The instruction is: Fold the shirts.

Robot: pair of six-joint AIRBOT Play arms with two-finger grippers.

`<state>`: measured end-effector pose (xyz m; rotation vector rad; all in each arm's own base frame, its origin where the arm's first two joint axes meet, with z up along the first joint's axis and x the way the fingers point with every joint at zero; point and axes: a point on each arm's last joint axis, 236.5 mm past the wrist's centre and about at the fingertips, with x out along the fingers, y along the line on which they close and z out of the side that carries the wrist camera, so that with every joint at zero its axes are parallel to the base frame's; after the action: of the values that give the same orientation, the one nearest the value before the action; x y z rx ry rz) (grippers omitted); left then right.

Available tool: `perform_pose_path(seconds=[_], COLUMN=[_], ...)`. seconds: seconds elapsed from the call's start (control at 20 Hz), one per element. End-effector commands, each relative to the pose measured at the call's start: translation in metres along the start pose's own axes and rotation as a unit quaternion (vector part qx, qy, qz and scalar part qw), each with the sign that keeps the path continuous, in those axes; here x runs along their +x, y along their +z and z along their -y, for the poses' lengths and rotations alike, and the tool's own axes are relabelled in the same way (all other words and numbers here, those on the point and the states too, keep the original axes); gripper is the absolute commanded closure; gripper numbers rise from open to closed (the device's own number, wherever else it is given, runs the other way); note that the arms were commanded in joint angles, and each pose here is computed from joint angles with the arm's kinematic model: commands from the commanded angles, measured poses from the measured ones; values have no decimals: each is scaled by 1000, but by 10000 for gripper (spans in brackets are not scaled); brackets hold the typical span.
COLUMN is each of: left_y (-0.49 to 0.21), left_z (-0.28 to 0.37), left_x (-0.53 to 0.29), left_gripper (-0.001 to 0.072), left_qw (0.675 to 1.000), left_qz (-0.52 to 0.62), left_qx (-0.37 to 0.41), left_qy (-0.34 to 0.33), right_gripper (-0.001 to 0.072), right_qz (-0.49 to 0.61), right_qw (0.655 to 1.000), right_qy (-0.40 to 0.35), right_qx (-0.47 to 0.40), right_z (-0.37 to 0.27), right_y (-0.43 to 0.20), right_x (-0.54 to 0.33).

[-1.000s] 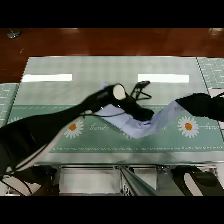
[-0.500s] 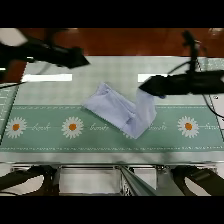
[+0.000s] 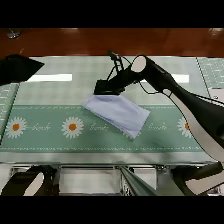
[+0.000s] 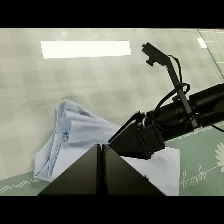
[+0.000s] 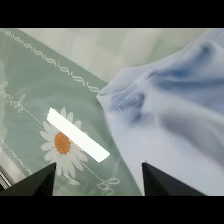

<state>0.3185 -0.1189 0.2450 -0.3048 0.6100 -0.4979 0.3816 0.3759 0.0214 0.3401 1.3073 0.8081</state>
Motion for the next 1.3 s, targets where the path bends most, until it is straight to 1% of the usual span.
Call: perform_pose_path(seconds=[0.0,0.05,0.15,0.25,0.35,0.4,0.45,0.5,0.55,0.6,0.7,0.8,0.9,0.95,1.05,1.1,1.15,1.2,1.25], left_y=[-15,-18,-31,-50,-73,-86,-99,-112,-123,-134,-149,-159,-163,-164,-164,-163,-162,-161,-160], left_z=[-12,-16,-19,-21,-26,-30,-32,-32,-30,-27,-18,-10,0,3,5,5,5,4,4], left_x=[3,6,12,16,22,27,32,37,43,48,58,64,65,65,65,65,66,66,67], left_gripper=[677,676,676,676,676,676,676,676,676,676,676,676,676,676,676,676,676,676,676], left_qw=[1000,1000,1000,998,996,994,992,990,988,986,984,982,982,981,981,981,982,982,983], left_qz=[8,1,-18,-50,-80,-96,-110,-123,-132,-139,-148,-157,-162,-164,-165,-163,-161,-158,-156], left_qx=[-10,-12,-19,-27,-40,-49,-56,-67,-78,-87,-99,-92,-84,-83,-83,-83,-84,-84,-84], left_qy=[14,17,17,13,11,12,11,5,-3,-13,-30,-40,-51,-55,-59,-58,-58,-57,-56], right_gripper=[91,91,91,92,92,93,93,93,93,93,94,94,97,112,114,236,523,688,688], right_qz=[-74,-68,-25,70,187,225,262,286,291,277,215,157,124,113,95,85,77,71,75], right_qw=[997,997,995,981,946,933,918,905,894,889,909,926,935,935,933,935,942,953,963], right_qy=[-7,-23,-93,-182,-261,-263,-238,-195,-150,-123,-99,-73,-40,-28,-3,13,28,50,71], right_qx=[0,-1,-9,-8,37,97,177,245,306,344,344,335,331,336,347,345,326,291,249], right_z=[27,39,67,97,136,154,170,180,186,190,187,178,168,166,161,156,149,135,117], right_y=[-19,-15,-11,-15,-44,-73,-103,-126,-147,-164,-184,-187,-179,-174,-166,-162,-157,-146,-128], right_x=[-21,-53,-132,-198,-226,-220,-202,-179,-154,-132,-97,-72,-55,-48,-37,-33,-31,-33,-43])
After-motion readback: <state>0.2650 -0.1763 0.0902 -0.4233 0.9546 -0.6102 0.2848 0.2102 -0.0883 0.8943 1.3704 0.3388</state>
